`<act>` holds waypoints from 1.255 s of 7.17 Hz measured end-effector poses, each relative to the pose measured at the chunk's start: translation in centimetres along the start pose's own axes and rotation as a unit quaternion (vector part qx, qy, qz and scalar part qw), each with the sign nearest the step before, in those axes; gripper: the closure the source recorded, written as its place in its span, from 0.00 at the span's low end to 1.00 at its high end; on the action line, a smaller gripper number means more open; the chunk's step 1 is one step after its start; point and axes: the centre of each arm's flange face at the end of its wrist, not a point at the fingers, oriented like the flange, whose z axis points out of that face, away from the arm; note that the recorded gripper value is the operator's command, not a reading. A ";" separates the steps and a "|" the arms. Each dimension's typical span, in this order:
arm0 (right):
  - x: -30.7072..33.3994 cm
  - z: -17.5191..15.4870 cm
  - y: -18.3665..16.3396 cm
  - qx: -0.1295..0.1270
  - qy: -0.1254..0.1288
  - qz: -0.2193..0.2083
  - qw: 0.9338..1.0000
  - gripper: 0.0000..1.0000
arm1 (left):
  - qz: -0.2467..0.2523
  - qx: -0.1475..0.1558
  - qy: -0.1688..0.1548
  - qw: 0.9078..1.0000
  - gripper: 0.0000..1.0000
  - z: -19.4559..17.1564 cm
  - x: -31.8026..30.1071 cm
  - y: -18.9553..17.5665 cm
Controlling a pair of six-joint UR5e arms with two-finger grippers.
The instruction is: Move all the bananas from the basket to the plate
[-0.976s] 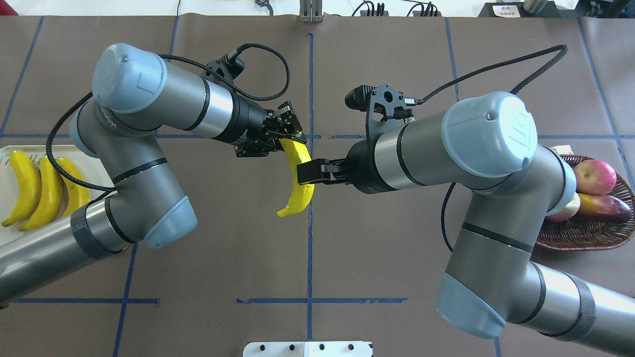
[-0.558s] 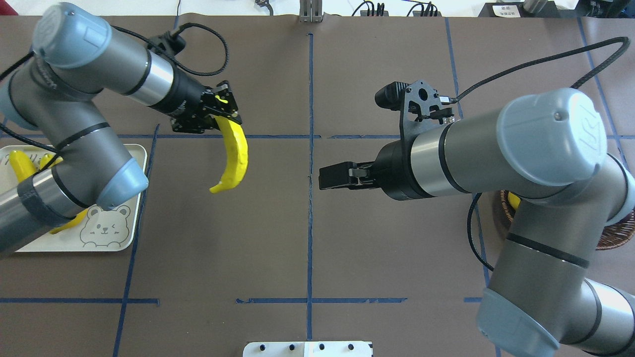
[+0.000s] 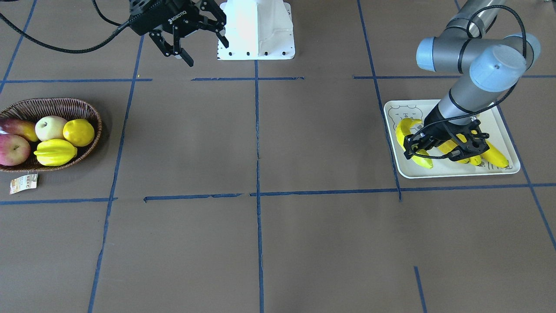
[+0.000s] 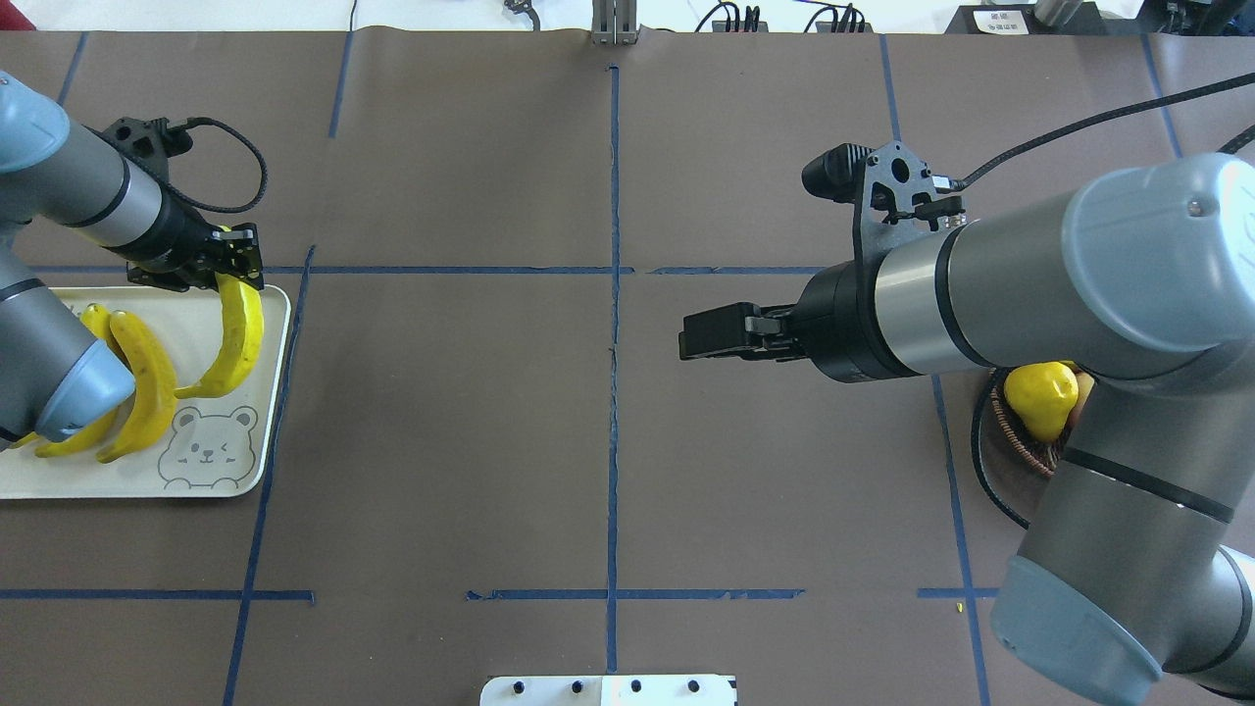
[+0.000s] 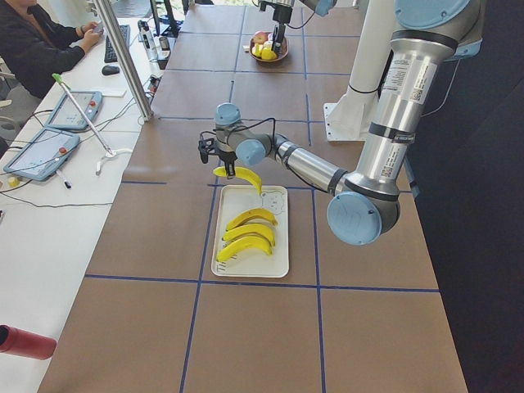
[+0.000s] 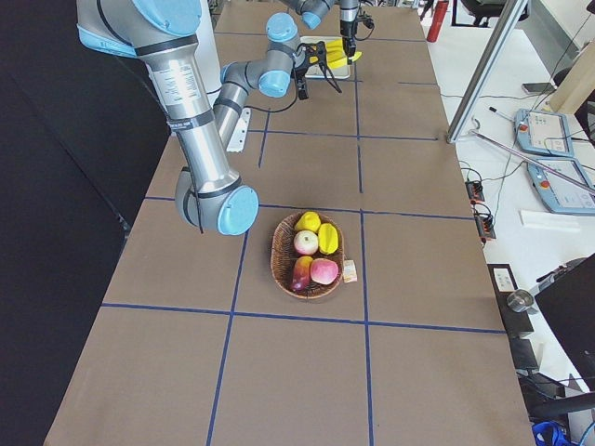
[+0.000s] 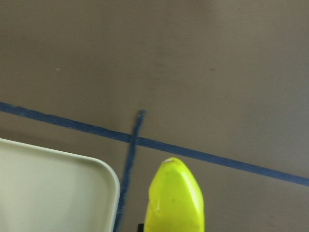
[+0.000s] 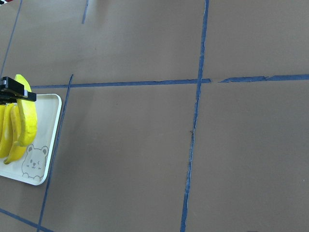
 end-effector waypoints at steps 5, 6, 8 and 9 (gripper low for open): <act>1.4 0.2 -0.1 -0.001 0.013 0.006 1.000 0.00 | -0.025 0.005 -0.057 0.998 0.01 5.7 -1.3 5.8; 1.6 0.0 -0.4 0.000 0.013 0.007 1.000 0.00 | -0.012 0.003 -0.052 0.999 0.01 4.6 -1.9 6.6; 2.4 -1.3 -1.8 -0.004 0.015 0.016 1.000 0.00 | 0.019 -0.003 -0.037 0.999 0.01 1.1 -4.6 6.0; 3.7 -2.3 -3.3 -0.010 0.031 0.021 0.999 0.00 | 0.045 0.001 -0.026 0.999 0.01 -1.3 -6.4 3.9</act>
